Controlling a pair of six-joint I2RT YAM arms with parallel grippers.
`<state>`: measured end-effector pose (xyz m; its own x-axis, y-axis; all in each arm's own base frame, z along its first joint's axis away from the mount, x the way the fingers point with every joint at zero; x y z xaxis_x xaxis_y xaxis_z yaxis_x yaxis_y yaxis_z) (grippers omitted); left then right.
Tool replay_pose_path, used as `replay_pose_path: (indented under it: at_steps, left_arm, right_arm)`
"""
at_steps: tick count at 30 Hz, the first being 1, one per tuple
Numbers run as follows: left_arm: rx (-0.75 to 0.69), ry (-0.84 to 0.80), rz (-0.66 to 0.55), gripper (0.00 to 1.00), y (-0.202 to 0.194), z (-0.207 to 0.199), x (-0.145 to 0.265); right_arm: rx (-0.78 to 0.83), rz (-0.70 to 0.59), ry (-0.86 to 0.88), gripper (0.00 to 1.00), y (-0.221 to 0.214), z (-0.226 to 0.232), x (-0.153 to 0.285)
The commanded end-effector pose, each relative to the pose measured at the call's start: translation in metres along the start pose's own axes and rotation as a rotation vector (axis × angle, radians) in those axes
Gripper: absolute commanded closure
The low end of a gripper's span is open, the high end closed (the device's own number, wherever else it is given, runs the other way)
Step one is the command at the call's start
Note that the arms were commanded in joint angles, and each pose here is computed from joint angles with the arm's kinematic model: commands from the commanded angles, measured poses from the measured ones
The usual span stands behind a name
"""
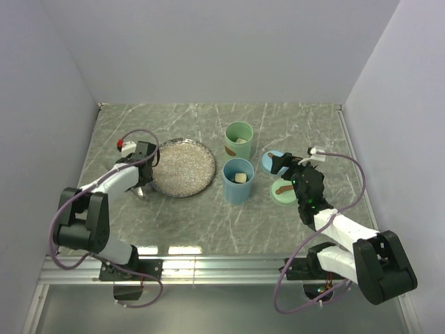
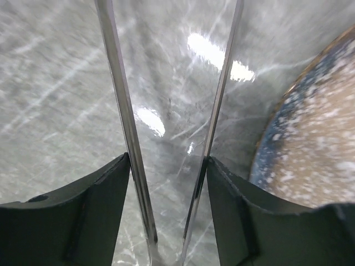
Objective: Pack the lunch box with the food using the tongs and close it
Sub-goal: Put down the clamp
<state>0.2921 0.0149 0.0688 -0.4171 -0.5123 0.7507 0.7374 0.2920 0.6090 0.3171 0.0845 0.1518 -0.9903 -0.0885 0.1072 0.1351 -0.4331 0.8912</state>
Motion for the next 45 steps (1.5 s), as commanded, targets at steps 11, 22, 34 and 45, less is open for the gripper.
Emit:
replay_pose_path:
  at_steps: [11,22,34,45]
  left_arm:
    - [0.143,-0.048,-0.204,0.35,0.045,0.016,0.048]
    - [0.014,-0.011,-0.055,0.35,0.017,-0.011,0.005]
    - [0.042,-0.017,-0.091,0.35,0.023,-0.009,0.011]
    - [0.234,-0.163,-0.358,0.34,0.065,0.007,0.086]
  right_arm:
    - [0.001,-0.036,0.020,0.05,0.011,0.008,-0.005]
    - [0.000,-0.039,0.024,0.05,0.011,0.008,-0.002]
    - [0.000,-0.043,0.023,0.05,0.012,0.008,0.000]
    - [0.000,-0.043,0.014,0.05,0.013,0.007,-0.001]
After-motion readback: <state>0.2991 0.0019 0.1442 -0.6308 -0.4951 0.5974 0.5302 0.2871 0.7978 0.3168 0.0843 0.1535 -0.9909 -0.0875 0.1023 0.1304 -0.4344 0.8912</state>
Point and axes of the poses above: each gripper's point midway between its finger pads, its own x axis back along the fingers, its own z axis along the line the jaws close on, y = z × x, the point moved 3 cm from there along x, back along the fingers, and after that the axes turned 4 degrees about -x, right-handed, at the moved point
